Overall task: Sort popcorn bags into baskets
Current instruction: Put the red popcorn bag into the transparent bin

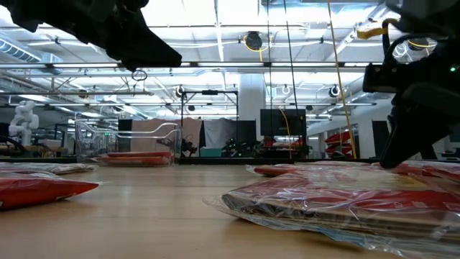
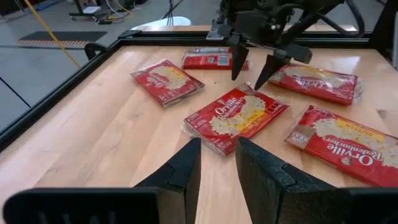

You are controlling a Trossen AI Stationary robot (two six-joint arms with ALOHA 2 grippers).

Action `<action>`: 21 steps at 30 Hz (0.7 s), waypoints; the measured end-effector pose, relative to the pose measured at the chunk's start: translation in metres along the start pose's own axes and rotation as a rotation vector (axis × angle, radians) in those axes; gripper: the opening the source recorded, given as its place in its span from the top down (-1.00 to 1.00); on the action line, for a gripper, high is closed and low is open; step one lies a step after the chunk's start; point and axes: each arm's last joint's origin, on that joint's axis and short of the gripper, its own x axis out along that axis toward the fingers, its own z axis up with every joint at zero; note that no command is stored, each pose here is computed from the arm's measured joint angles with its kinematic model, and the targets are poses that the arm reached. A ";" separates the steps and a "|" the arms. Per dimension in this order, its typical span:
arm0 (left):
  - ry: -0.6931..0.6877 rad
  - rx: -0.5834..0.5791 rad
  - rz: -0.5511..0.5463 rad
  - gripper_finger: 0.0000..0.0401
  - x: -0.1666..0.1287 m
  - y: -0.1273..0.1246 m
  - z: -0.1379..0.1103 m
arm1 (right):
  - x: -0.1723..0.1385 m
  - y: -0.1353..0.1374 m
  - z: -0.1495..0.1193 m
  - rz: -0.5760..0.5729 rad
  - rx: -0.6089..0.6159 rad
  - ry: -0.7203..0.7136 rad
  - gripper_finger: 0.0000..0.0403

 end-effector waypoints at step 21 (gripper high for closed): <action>0.001 0.014 0.016 0.47 0.002 0.004 0.000 | 0.030 -0.019 -0.006 0.308 0.082 -0.193 0.94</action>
